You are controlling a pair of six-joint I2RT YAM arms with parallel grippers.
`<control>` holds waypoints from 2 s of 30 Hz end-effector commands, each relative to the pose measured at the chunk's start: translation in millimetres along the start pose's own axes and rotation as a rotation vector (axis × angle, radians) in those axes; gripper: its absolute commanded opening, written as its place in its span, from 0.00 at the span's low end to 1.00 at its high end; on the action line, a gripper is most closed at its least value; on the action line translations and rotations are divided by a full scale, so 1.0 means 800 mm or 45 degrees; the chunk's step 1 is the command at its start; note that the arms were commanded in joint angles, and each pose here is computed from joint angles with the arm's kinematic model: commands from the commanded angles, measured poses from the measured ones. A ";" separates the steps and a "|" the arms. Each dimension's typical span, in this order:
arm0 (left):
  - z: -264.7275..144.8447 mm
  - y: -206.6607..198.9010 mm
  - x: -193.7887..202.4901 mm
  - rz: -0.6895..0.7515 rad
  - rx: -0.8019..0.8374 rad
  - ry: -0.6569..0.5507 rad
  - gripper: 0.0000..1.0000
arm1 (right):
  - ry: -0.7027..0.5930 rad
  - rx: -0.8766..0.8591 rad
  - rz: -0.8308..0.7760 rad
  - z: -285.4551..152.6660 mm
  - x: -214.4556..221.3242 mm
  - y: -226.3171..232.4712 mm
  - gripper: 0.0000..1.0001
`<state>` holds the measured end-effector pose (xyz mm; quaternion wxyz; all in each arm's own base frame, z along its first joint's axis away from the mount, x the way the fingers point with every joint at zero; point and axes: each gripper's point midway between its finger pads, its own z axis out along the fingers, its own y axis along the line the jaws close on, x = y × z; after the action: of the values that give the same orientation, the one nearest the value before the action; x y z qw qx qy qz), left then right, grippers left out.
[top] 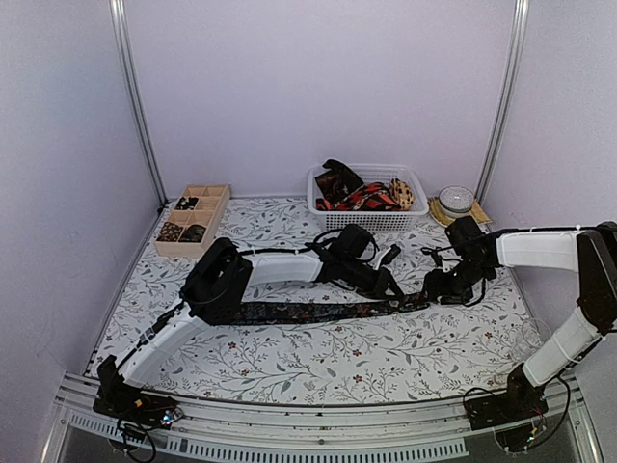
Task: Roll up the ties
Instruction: Roll the tie at the center of the board.
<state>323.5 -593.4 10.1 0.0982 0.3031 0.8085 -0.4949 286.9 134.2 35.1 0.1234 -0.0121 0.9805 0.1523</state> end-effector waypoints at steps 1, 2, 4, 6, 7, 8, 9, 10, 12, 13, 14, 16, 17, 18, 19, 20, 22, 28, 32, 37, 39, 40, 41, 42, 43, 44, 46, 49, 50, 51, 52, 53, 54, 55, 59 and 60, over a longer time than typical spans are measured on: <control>0.004 0.092 0.084 -0.228 -0.234 0.198 0.14 | -0.066 0.125 -0.212 -0.027 -0.040 0.006 0.71; 0.004 0.092 0.085 -0.227 -0.233 0.201 0.14 | -0.074 0.137 -0.266 -0.032 -0.048 0.008 0.74; 0.004 0.093 0.087 -0.234 -0.230 0.209 0.14 | -0.081 0.116 -0.392 -0.036 -0.058 0.018 0.77; 0.004 0.093 0.088 -0.240 -0.223 0.218 0.14 | -0.083 0.085 -0.566 -0.036 -0.058 0.032 0.80; 0.004 0.092 0.090 -0.240 -0.223 0.223 0.14 | -0.092 0.097 -0.642 -0.036 -0.060 0.036 0.82; 0.002 0.092 0.089 -0.237 -0.223 0.225 0.14 | -0.093 0.101 -0.765 -0.036 -0.059 0.041 0.83; 0.002 0.091 0.089 -0.231 -0.223 0.227 0.14 | -0.088 0.077 -0.886 -0.038 -0.057 0.049 0.84; 0.000 0.091 0.088 -0.230 -0.223 0.227 0.14 | -0.098 0.061 -0.985 -0.040 -0.059 0.055 0.85; 0.000 0.091 0.088 -0.232 -0.216 0.230 0.14 | -0.112 0.026 -1.172 -0.047 -0.062 0.066 0.87; 0.000 0.090 0.089 -0.233 -0.212 0.232 0.14 | -0.117 0.025 -1.247 -0.049 -0.065 0.069 0.88; 0.001 0.090 0.088 -0.231 -0.207 0.232 0.14 | -0.096 0.028 -1.286 -0.048 -0.064 0.068 0.89; 0.002 0.090 0.090 -0.233 -0.203 0.236 0.14 | -0.036 0.070 -1.418 -0.045 -0.064 0.060 0.90; 0.002 0.092 0.091 -0.238 -0.202 0.237 0.14 | -0.008 0.070 -1.437 -0.041 -0.063 0.056 0.90; 0.003 0.090 0.091 -0.237 -0.197 0.239 0.14 | 0.013 0.068 -1.465 -0.035 -0.061 0.052 0.90; 0.004 0.089 0.092 -0.238 -0.193 0.241 0.14 | 0.046 0.046 -1.479 -0.029 -0.056 0.049 0.90; 0.004 0.089 0.091 -0.237 -0.192 0.239 0.14 | 0.077 0.033 -1.502 -0.023 -0.049 0.044 0.90; 0.004 0.087 0.090 -0.232 -0.189 0.239 0.14 | 0.122 0.033 -1.545 -0.012 -0.040 0.033 0.90; -0.013 0.068 0.057 -0.197 -0.156 0.166 0.16 | 0.107 0.000 -1.639 -0.001 -0.027 0.014 0.90; -0.024 0.053 0.023 -0.166 -0.120 0.105 0.20 | 0.088 -0.053 -1.673 -0.007 -0.025 0.019 0.90; -0.038 0.035 -0.001 -0.147 -0.072 0.055 0.25 | 0.085 -0.026 -1.727 0.007 -0.019 0.010 0.89; -0.046 0.028 -0.008 -0.141 -0.052 0.038 0.26 | 0.098 0.003 -1.737 0.013 -0.022 0.004 0.89; -0.051 0.024 -0.013 -0.135 -0.042 0.027 0.27 | 0.107 0.006 -1.739 0.015 -0.022 0.003 0.89; -0.056 0.020 -0.016 -0.131 -0.034 0.020 0.28 | 0.110 0.010 -1.739 0.017 -0.023 0.002 0.89; -0.062 0.015 -0.020 -0.121 -0.028 0.010 0.29 | 0.108 0.006 -1.747 0.018 -0.024 0.003 0.89; -0.069 0.012 -0.024 -0.115 -0.026 -0.004 0.29 | 0.104 0.007 -1.756 0.019 -0.025 0.003 0.89; -0.075 0.010 -0.026 -0.110 -0.023 -0.012 0.30 | 0.105 0.008 -1.763 0.020 -0.026 0.003 0.89; -0.089 0.007 -0.032 -0.109 -0.021 -0.041 0.30 | 0.113 0.014 -1.776 0.022 -0.031 0.003 0.86; -0.107 0.000 -0.033 -0.121 0.003 -0.065 0.31 | 0.133 0.002 -1.787 0.029 -0.031 0.006 0.82; -0.113 -0.003 -0.032 -0.121 0.007 -0.069 0.31 | 0.137 0.001 -1.796 0.032 -0.029 0.006 0.82; -0.119 -0.004 -0.029 -0.120 0.003 -0.073 0.31 | 0.144 0.002 -1.804 0.036 -0.027 0.005 0.82; -0.126 -0.007 -0.030 -0.115 -0.001 -0.084 0.31 | 0.153 -0.007 -1.811 0.040 -0.023 0.006 0.81; -0.131 -0.004 -0.023 -0.122 -0.014 -0.083 0.31 | 0.150 -0.010 -1.818 0.042 -0.022 0.008 0.80; -0.138 -0.005 -0.022 -0.120 -0.021 -0.092 0.31 | 0.150 -0.009 -1.825 0.045 -0.020 0.008 0.79; -0.143 -0.006 -0.020 -0.117 -0.023 -0.095 0.31 | 0.156 -0.009 -1.829 0.047 -0.018 0.008 0.78; -0.156 -0.007 -0.014 -0.112 -0.041 -0.104 0.31 | 0.174 -0.005 -1.830 0.049 -0.014 0.007 0.70; -0.157 -0.007 -0.013 -0.113 -0.041 -0.103 0.31 | 0.168 -0.001 -1.831 0.048 -0.015 0.008 0.67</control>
<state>339.5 -496.1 57.4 0.0804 0.2368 0.8359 -0.4886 312.6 152.6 21.8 0.1550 -0.6590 0.7354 0.0298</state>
